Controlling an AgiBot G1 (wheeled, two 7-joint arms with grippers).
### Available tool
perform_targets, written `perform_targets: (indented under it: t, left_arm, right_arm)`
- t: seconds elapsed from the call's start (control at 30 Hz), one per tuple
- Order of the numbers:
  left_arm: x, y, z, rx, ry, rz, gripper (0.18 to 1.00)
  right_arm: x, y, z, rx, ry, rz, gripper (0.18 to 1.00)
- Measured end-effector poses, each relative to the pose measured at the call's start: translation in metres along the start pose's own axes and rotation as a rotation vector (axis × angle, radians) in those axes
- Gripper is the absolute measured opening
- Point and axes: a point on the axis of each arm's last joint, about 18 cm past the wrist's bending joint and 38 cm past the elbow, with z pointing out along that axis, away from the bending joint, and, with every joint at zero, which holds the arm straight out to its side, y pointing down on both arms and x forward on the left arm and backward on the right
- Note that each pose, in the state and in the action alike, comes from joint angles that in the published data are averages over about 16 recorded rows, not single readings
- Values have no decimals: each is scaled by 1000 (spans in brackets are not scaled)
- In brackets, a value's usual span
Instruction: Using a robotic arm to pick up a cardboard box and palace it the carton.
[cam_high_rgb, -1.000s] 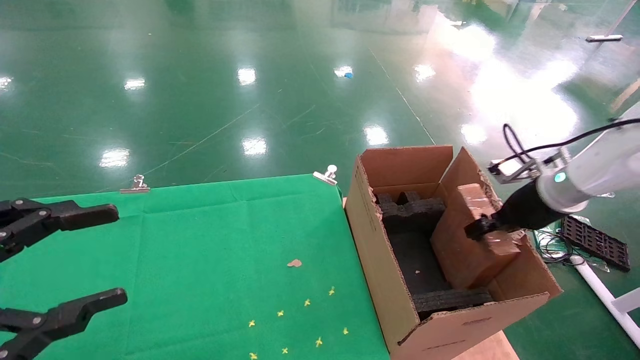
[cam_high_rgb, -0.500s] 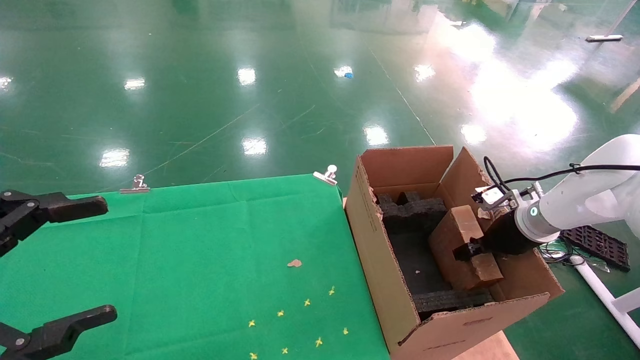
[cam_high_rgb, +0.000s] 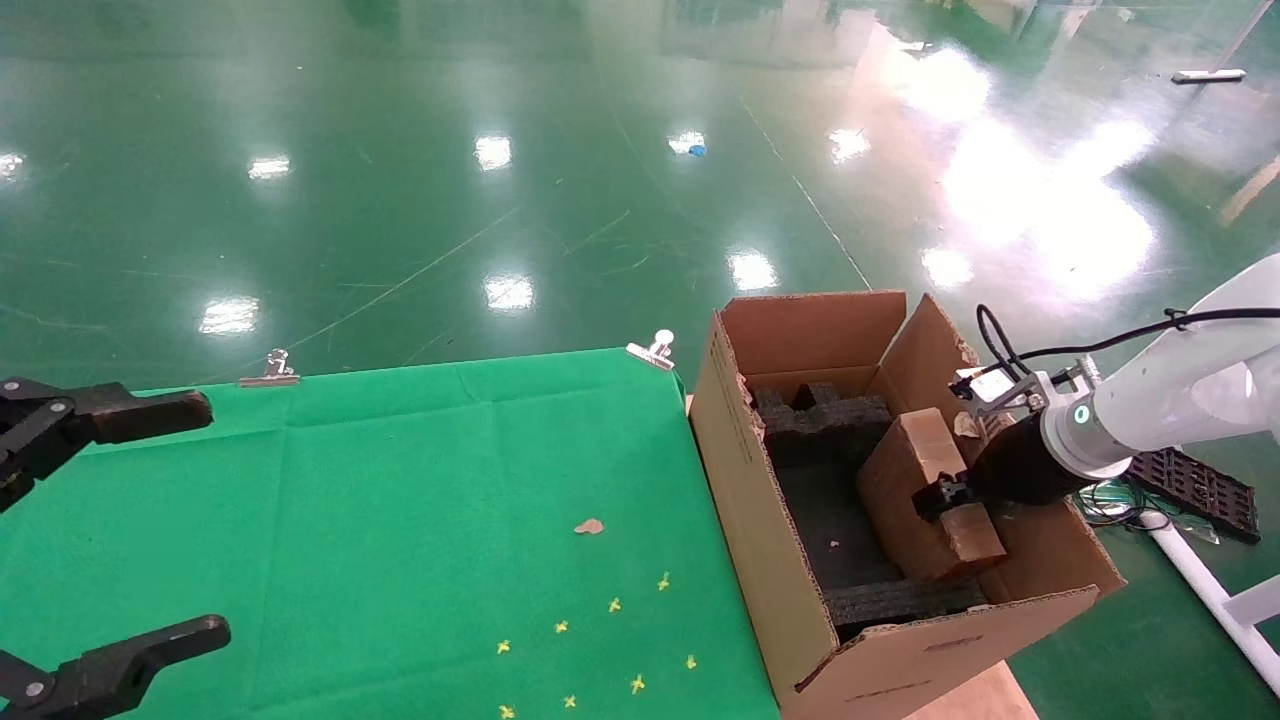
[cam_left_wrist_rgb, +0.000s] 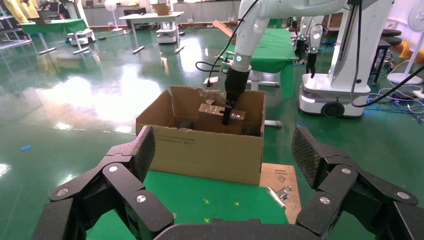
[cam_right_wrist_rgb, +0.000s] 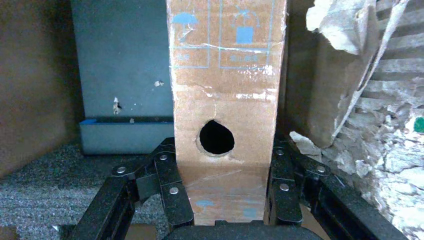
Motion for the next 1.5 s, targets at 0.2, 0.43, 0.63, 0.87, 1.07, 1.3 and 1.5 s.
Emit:
perform_targets:
  t: [0.2,0.43,0.63,0.87,1.07,1.3,1.5]
  left_arm:
    - [0,0,0,0,0,0,1001]
    - [0,0,0,0,0,0,1001]
    - [0,0,0,0,0,0,1001]
    - [0,0,0,0,0,0,1001]
    - [0,0,0,0,0,0,1001]
    - [0,0,0,0,0,0,1001]
    - [0,0,0,0,0,0,1001]
  right_arm:
    - [1,-3,-3,1,6,1,421]
    - [1,-8,-9,10,9,-4,540]
    - [2,-19,-21,34,14,-21,678]
    - [4,-47,-56,109,17,-49,813]
    - [6,-79,-107,219,8,-84,907]
    - [11,-109,-165,367,5,-131,974]
    - [13,-123,-192,461,7,-168,995]
